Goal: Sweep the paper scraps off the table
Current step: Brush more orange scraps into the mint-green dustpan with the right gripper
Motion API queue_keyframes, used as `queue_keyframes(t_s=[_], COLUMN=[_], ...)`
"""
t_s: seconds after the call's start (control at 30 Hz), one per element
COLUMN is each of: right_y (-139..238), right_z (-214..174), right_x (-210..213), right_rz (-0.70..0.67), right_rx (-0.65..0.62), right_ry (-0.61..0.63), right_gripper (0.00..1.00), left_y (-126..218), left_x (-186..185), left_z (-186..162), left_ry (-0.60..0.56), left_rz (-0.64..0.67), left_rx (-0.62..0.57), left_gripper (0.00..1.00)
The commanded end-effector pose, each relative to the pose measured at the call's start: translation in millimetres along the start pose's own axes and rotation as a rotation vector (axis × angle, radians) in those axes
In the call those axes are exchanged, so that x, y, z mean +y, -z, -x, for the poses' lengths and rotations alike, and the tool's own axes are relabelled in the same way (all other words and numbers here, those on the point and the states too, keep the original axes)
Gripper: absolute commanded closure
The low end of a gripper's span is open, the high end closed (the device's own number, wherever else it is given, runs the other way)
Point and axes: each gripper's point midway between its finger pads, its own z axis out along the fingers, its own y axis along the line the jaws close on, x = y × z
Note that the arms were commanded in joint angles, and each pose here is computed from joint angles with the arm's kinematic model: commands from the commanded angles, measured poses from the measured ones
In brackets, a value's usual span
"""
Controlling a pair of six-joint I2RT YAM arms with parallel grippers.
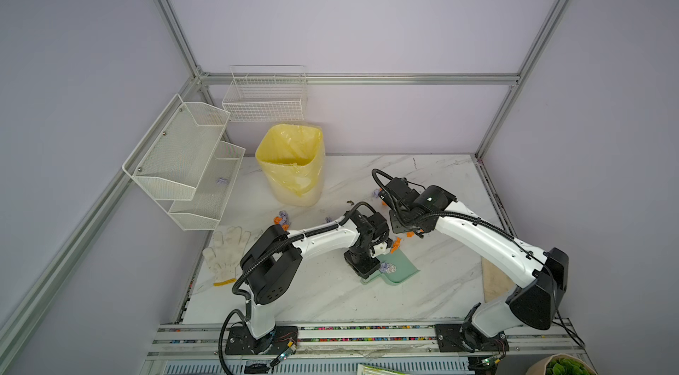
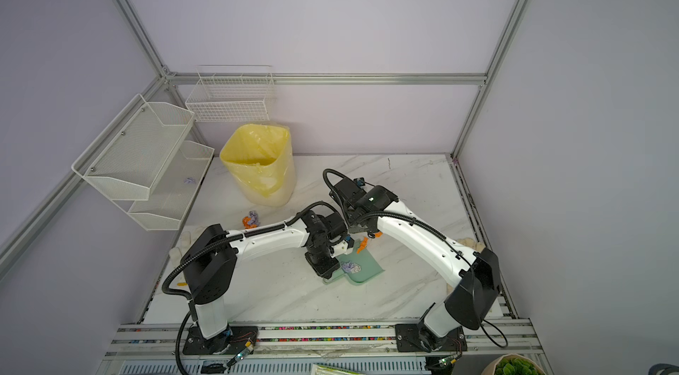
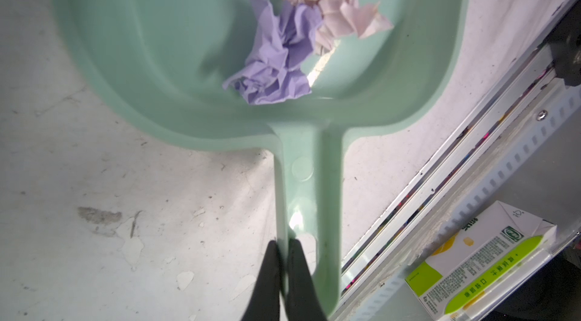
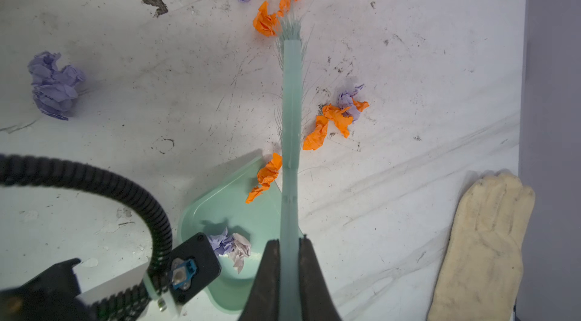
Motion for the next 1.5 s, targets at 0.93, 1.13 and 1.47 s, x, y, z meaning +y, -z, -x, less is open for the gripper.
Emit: queue_keyframes(t_s=[0.93,1.13,1.47], right_y=[20.1,40.8,19.0], right_z=[-48.8,-41.7,-50.3], right_x=[19.5,-1.2,-16.9], right_rz=[0.266,0.244,0.1], right_rx=[0.115,0.038,0.072], right_ry=[-0.035,-0.118,-0.103], right_gripper=[1.0,1.0,1.0], left_y=[6.1,12.4,28.5], left_x=[7.6,7.7,5.4], left_z=[-19.3,-27.8,-46.8], left_ry=[0.072,0.072,0.084], left_rz=[0.002,0.013,0.026], left_rx=[-0.001,0.0,-0.009], left_gripper=[1.0,1.0,1.0])
